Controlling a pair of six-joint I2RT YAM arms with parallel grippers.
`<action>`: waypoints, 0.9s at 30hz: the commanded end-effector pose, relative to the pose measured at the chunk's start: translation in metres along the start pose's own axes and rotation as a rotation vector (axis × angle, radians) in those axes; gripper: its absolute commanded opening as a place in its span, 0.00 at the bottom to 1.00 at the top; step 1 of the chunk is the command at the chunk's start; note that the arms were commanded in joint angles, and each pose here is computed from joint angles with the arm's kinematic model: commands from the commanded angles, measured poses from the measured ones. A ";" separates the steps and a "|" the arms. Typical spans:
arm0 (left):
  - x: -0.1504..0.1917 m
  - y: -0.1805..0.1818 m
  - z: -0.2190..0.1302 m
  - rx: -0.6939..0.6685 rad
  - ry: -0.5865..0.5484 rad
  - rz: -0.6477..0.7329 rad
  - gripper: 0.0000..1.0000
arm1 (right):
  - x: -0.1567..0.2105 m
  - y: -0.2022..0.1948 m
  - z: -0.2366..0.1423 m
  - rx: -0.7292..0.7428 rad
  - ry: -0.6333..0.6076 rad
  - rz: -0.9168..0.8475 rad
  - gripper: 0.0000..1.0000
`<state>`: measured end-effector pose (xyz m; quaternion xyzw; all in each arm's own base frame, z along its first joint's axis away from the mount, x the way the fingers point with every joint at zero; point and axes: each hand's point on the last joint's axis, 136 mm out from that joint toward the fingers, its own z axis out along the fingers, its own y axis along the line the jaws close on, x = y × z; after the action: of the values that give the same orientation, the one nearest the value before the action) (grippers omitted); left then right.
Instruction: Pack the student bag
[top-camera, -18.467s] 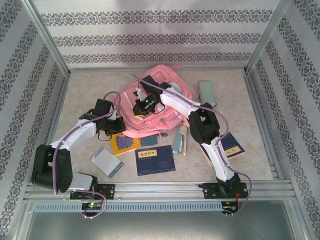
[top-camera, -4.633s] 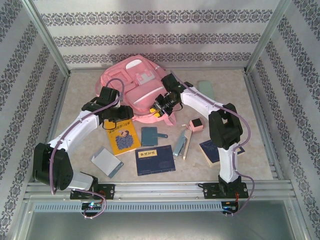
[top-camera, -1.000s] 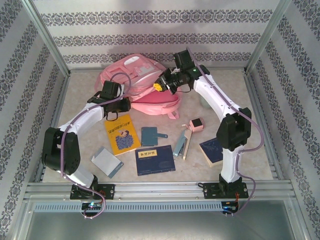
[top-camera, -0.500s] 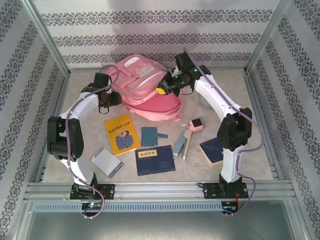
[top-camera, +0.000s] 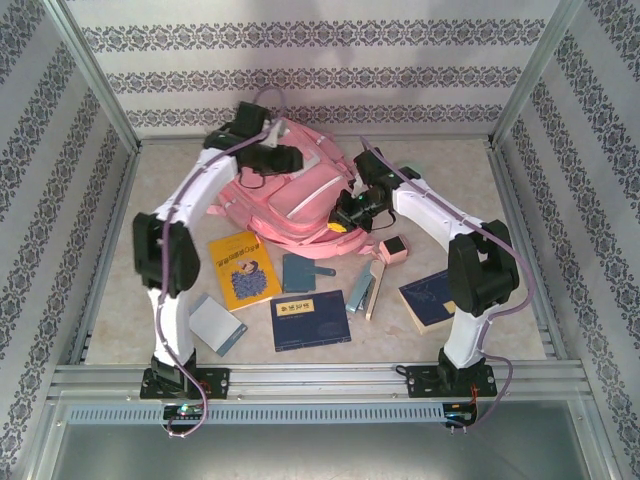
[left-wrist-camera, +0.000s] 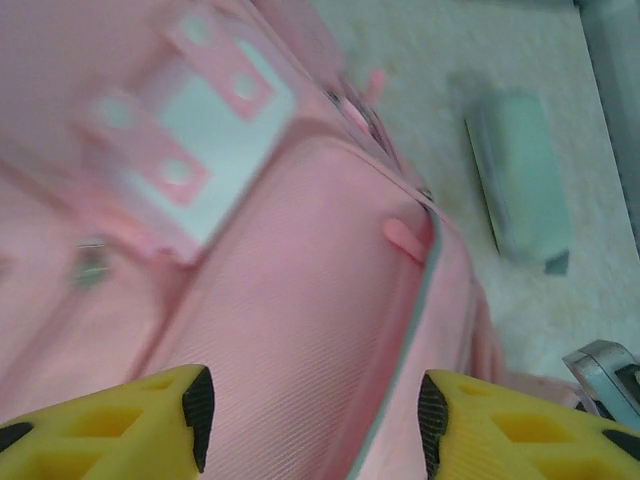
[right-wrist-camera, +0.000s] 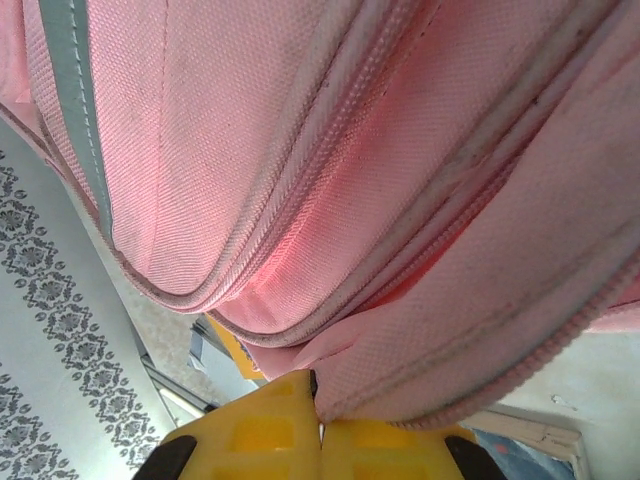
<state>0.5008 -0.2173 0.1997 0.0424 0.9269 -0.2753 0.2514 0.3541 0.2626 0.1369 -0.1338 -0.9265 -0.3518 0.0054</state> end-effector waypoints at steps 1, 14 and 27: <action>0.033 -0.012 0.029 0.109 0.190 -0.031 0.56 | -0.003 0.019 -0.012 -0.050 -0.056 -0.094 0.00; 0.073 -0.045 0.066 0.289 0.350 -0.054 0.44 | -0.010 0.012 0.000 -0.046 -0.036 -0.073 0.00; 0.059 -0.038 0.061 0.162 0.285 -0.002 0.00 | -0.016 0.005 -0.021 -0.013 -0.101 -0.068 0.22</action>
<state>0.4641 -0.2889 0.1255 0.0967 0.9246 -0.3579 0.0876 0.3599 0.2618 0.1366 -0.1282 -0.9267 -0.3530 -0.0096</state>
